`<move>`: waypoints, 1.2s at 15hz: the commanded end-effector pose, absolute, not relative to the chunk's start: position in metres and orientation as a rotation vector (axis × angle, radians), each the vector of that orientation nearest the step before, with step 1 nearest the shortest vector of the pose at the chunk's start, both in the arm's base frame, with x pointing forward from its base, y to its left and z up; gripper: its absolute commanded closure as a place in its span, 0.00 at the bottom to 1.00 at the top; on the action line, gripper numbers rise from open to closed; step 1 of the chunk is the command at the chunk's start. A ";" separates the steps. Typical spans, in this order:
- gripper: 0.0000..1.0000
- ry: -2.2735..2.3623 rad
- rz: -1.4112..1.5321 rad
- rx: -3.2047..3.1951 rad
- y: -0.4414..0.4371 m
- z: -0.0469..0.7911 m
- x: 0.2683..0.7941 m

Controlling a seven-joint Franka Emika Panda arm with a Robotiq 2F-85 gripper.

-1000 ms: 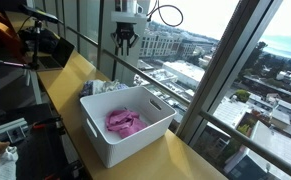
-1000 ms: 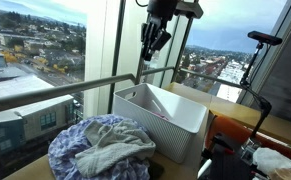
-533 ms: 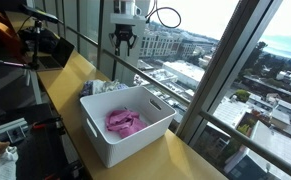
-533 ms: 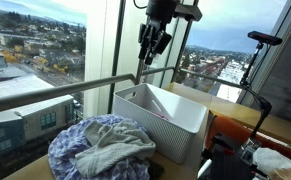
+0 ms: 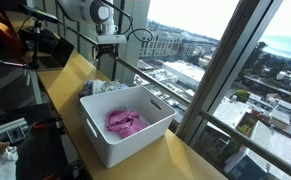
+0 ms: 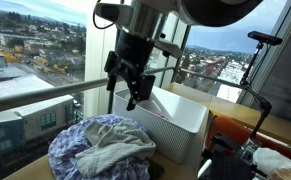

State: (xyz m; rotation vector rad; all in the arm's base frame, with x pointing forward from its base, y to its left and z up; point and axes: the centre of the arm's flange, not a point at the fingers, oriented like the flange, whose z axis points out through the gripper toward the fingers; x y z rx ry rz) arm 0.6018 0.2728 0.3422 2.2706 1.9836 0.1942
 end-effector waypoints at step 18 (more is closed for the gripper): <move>0.92 2.390 -0.024 2.146 0.334 0.125 0.610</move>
